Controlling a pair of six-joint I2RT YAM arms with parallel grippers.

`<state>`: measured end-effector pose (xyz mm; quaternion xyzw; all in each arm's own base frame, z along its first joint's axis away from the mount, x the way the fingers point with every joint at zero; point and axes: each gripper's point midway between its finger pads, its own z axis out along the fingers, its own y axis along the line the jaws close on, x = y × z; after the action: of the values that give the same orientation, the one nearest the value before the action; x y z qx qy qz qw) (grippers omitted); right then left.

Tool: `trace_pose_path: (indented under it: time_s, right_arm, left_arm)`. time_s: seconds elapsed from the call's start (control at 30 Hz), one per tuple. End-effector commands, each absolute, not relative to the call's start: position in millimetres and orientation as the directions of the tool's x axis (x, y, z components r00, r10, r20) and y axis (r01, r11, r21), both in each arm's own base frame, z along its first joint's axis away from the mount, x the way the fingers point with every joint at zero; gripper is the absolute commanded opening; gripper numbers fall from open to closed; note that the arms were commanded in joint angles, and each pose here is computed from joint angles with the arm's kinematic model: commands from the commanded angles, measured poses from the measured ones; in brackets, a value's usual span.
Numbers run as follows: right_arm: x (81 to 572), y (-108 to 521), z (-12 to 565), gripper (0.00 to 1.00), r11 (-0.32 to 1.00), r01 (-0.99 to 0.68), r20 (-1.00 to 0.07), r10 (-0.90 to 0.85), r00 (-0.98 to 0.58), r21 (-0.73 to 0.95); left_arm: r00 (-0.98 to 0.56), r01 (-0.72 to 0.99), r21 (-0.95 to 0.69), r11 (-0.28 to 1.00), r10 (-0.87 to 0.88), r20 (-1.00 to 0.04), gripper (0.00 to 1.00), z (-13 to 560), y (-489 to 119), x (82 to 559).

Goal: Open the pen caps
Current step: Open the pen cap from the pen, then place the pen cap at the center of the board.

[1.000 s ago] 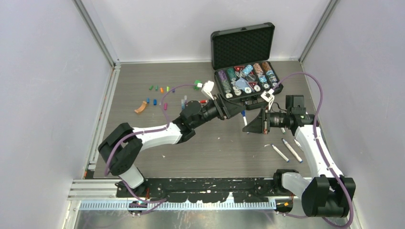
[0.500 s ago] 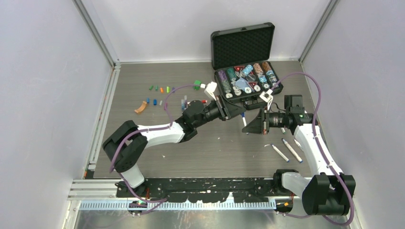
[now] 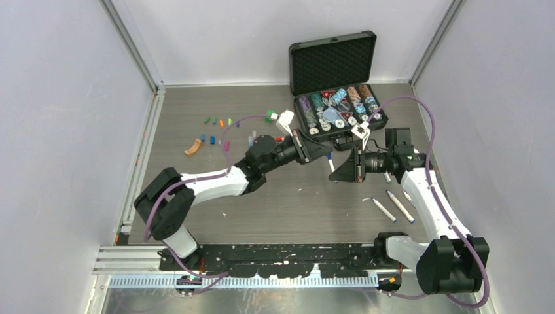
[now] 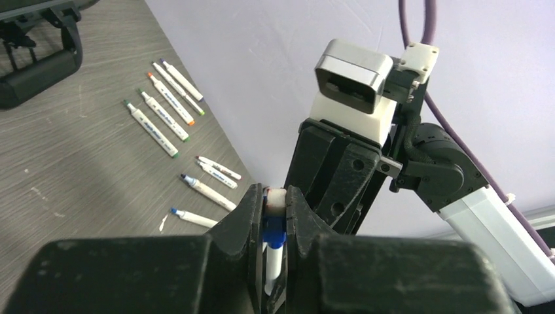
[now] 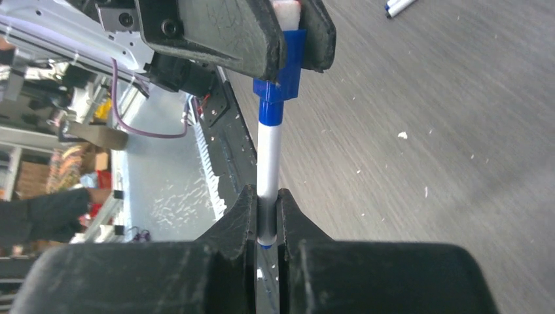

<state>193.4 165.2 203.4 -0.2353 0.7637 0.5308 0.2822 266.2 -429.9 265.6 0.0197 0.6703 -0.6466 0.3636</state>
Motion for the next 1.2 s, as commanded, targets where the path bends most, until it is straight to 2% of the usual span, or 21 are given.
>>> trace_pose_path:
  time_s: [0.0,0.23,0.47,0.53,0.67,0.83,0.93,1.0,1.17]
  right_arm:
    - [182,175,201,0.00,0.306,-0.694,-0.693,-0.133,-0.709,0.651]
    - [179,179,193,0.00,0.311,-0.700,-0.684,-0.180,-0.707,0.642]
    - [180,177,196,0.00,0.315,-0.731,-0.711,-0.200,-0.675,0.605]
    - [177,174,198,0.00,0.320,-0.757,-0.728,-0.231,-0.646,0.570]
    - [175,165,200,0.00,0.350,-0.800,-0.756,-0.289,-0.587,0.488]
    - [177,155,201,0.00,0.400,-0.819,-0.783,-0.305,-0.543,0.412]
    - [178,153,202,0.00,0.414,-0.819,-0.788,-0.303,-0.536,0.398]
    - [178,152,202,0.00,0.417,-0.817,-0.788,-0.301,-0.537,0.397]
    - [178,149,203,0.00,0.426,-0.816,-0.791,-0.297,-0.534,0.391]
  left_arm:
    - [-0.516,0.535,-0.821,0.197,-0.694,-0.502,0.00,345,-358,340]
    - [-0.417,0.502,-0.845,0.184,-0.805,-0.423,0.00,373,-288,391]
    - [-0.403,0.471,-0.835,0.285,-0.772,-0.491,0.00,359,-252,390]
    - [-0.464,0.417,-0.842,0.342,-0.716,-0.521,0.00,336,-242,387]
    - [-0.616,0.251,-0.795,0.552,-0.543,-0.571,0.00,268,-210,375]
    - [-0.759,0.127,-0.553,0.824,-0.278,-0.588,0.00,210,-162,352]
    - [-0.808,0.130,-0.436,0.891,-0.159,-0.567,0.00,198,-149,352]
    - [-0.853,0.117,-0.373,0.920,-0.099,-0.513,0.00,180,-141,353]
    - [-0.893,0.103,-0.273,0.956,-0.032,-0.448,0.01,152,-130,367]
